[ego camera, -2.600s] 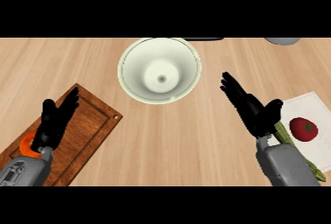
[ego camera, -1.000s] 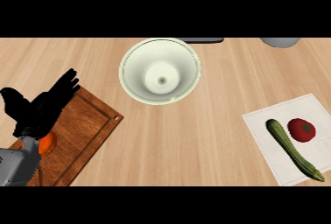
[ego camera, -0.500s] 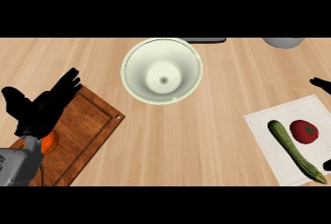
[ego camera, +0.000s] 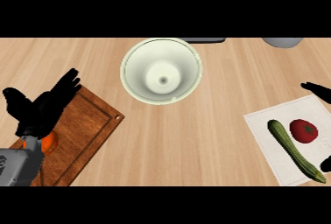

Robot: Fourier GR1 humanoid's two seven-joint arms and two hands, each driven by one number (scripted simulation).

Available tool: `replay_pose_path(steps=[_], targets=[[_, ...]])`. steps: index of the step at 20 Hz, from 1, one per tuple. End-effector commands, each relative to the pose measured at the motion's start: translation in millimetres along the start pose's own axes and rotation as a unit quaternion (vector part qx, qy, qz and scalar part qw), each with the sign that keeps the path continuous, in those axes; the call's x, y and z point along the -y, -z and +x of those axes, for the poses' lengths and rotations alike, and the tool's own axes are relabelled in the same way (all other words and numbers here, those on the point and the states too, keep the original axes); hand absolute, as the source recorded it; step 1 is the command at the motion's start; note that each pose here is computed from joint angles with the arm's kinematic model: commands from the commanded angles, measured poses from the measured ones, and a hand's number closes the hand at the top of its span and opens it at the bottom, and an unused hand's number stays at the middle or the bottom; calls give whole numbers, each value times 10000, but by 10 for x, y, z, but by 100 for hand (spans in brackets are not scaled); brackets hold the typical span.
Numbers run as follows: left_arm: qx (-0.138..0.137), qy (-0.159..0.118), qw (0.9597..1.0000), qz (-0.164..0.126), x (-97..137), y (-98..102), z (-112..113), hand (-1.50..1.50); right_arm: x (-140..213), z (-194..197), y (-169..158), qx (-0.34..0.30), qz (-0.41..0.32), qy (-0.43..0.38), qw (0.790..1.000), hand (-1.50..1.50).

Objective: Pick the tomato from the placemat and place it in the bowl

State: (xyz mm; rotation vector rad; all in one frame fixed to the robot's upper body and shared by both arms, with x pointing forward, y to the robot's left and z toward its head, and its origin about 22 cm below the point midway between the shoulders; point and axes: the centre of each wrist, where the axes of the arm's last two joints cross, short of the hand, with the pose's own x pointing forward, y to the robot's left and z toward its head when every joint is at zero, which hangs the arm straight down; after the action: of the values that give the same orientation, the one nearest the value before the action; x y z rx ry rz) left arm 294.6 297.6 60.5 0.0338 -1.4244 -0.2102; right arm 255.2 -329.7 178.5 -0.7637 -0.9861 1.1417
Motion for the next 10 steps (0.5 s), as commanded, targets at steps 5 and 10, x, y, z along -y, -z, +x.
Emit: replay_pose_path(steps=[5, 10], targets=[[7, -80, 10000, -55, 114, -31, 47, 0, -62, -170, 146, -294, 179, -191, 9992, -150], [31, 32, 10000, 8, 61, 35, 196, 0, -204, -129, 265, -441, 244, -274, 9984, -150]])
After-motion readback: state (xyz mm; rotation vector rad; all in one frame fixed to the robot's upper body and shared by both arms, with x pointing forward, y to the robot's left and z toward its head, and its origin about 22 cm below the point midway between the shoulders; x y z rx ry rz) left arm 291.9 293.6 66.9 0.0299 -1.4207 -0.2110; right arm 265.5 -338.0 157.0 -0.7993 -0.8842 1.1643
